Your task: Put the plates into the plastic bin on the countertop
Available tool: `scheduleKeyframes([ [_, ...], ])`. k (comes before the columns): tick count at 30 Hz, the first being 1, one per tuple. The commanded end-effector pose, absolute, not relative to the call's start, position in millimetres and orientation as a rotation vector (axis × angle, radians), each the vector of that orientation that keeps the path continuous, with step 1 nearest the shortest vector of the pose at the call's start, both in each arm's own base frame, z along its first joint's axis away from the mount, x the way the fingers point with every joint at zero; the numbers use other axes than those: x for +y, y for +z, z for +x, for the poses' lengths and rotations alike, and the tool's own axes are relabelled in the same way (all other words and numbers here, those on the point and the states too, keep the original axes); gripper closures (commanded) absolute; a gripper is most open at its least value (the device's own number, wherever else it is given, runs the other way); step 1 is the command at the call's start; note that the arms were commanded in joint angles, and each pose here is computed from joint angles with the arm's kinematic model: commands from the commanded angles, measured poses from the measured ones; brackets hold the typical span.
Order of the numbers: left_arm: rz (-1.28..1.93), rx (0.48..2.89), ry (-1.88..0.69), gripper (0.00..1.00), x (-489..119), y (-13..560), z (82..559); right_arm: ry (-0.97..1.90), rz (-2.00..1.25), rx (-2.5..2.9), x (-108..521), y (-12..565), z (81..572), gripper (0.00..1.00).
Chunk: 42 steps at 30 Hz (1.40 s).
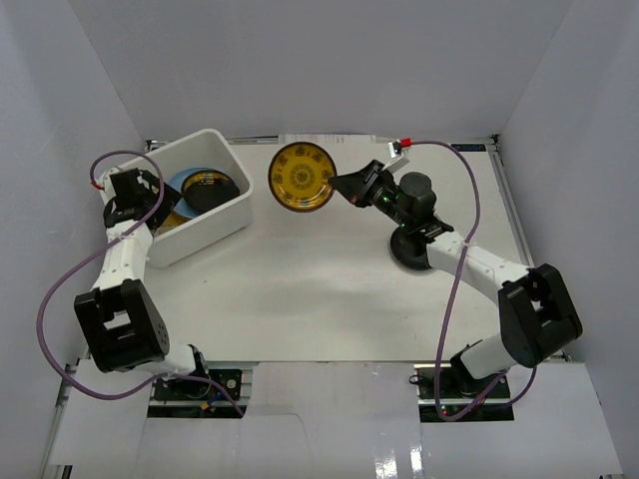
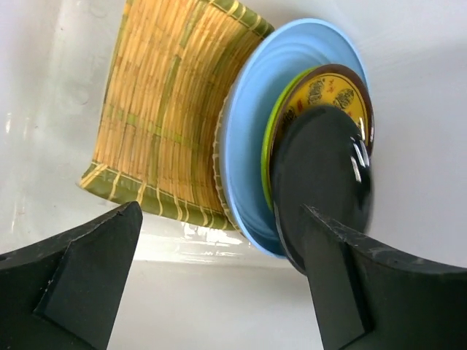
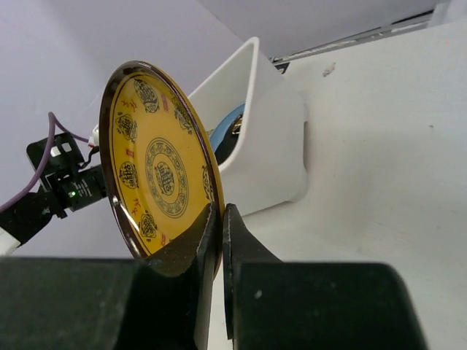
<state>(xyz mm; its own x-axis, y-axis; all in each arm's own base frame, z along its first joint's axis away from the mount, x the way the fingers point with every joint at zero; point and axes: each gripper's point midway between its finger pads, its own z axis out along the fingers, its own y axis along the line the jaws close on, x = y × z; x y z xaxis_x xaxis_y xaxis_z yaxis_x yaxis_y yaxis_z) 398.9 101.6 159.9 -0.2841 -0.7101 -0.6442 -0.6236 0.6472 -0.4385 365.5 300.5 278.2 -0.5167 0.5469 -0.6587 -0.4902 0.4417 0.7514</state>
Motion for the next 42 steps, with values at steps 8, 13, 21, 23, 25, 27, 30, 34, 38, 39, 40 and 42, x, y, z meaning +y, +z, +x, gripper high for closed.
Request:
scheduleKeyframes([
  [8,-0.667,1.7,-0.542,0.02,25.5,325.8,373.2,1.205,-0.022,1.66,371.7,312.6,368.1,0.92],
  [13,-0.425,1.554,-0.738,0.02,-27.7,404.9,324.6,1.174,-0.049,1.688,417.4,319.1,371.2,0.92],
  [21,-0.019,1.562,-1.054,0.02,-118.7,442.0,264.7,1.043,-0.09,1.739,490.4,304.0,391.4,0.92],
  [23,0.074,1.547,-1.106,0.02,-135.8,452.6,246.2,0.994,-0.095,1.721,503.6,306.6,402.3,0.92],
  [25,0.155,1.539,-1.163,0.02,-153.5,458.6,230.7,0.977,-0.126,1.705,519.2,309.7,404.5,0.92],
  [27,0.203,1.545,-1.199,0.02,-163.1,458.8,223.7,0.94,-0.148,1.681,540.0,315.4,412.4,0.92],
  [30,0.251,1.56,-1.232,0.02,-177.5,451.9,218.6,0.923,-0.169,1.616,566.5,316.1,419.4,0.92],
  [34,0.251,1.583,-1.201,0.02,-182.7,437.6,226.6,0.935,-0.153,1.607,586.4,286.7,425.0,0.92],
  [38,0.225,1.595,-1.163,0.02,-181.8,432.1,236.0,0.96,-0.133,1.577,601.6,269.8,422.7,0.92],
  [39,0.222,1.595,-1.159,0.02,-181.8,432.6,237.6,0.963,-0.131,1.557,606.2,270.6,424.2,0.92],
  [40,0.223,1.589,-1.157,0.02,-181.5,435.2,237.1,0.968,-0.13,1.547,608.5,271.6,423.4,0.92],
  [42,0.217,1.577,-1.141,0.02,-179.5,441.3,237.6,0.982,-0.107,1.551,608.4,268.2,423.6,0.92],
])
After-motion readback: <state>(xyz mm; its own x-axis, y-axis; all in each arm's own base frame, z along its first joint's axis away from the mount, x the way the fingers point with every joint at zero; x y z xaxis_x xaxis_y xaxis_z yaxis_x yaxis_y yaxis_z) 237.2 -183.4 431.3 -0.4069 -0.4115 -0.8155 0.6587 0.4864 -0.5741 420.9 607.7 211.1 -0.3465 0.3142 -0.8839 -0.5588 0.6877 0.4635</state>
